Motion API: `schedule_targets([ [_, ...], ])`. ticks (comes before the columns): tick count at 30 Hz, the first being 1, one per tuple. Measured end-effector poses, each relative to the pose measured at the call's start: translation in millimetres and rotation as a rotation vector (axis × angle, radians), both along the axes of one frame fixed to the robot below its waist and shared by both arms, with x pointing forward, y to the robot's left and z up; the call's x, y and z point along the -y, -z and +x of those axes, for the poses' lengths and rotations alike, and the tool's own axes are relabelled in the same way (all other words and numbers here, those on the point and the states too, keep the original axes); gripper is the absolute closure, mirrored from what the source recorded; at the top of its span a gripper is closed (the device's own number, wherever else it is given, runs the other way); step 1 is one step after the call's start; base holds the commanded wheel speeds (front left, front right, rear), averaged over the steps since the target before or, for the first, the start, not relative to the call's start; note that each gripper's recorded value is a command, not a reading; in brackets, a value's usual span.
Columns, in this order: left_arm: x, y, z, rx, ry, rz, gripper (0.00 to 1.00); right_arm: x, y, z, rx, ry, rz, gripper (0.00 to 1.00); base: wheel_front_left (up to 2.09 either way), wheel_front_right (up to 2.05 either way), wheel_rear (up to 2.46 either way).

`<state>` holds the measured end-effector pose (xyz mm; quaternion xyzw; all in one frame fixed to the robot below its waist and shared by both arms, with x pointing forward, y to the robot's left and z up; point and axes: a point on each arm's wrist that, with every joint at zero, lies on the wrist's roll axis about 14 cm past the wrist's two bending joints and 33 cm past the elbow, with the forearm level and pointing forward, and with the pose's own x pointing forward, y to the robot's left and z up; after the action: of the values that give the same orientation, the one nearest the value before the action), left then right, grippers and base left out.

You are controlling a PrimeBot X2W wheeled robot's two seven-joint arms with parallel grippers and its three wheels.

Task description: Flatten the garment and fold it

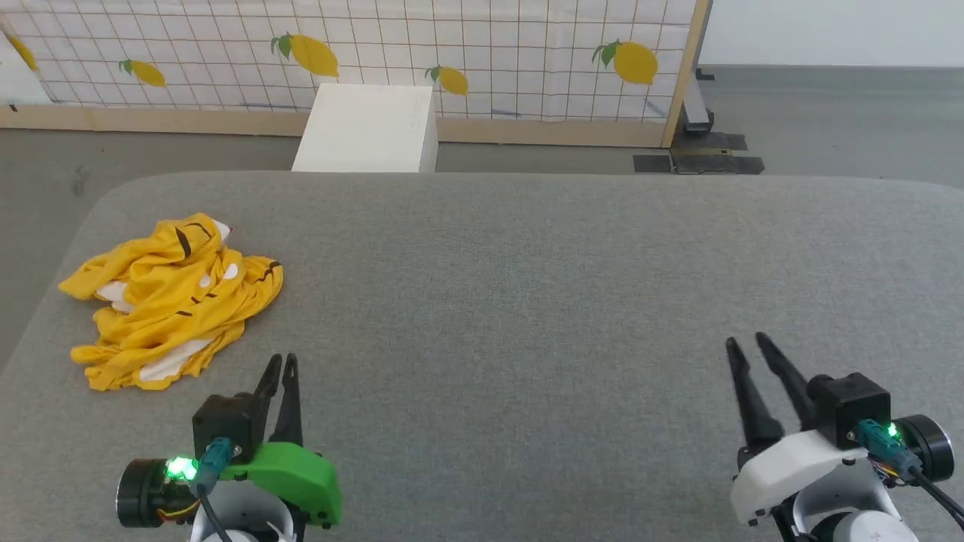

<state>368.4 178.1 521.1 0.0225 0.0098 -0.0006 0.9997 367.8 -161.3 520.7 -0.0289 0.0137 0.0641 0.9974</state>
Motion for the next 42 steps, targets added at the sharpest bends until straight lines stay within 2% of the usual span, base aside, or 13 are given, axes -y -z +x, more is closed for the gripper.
schedule_targets([
  [25, -8.4, -5.3, -2.1, 0.041, -0.023, -0.032, 0.00, 18.7, 0.3, 1.4, 0.023, 0.053, 0.014, 0.00, 0.00, 0.00, 0.00],
  [42, -31.0, -5.7, -18.7, 0.065, -0.089, -0.057, 0.00, 0.8, -2.0, 8.5, 0.049, -0.001, 0.026, 0.00, 0.00, 0.00, 0.00],
])
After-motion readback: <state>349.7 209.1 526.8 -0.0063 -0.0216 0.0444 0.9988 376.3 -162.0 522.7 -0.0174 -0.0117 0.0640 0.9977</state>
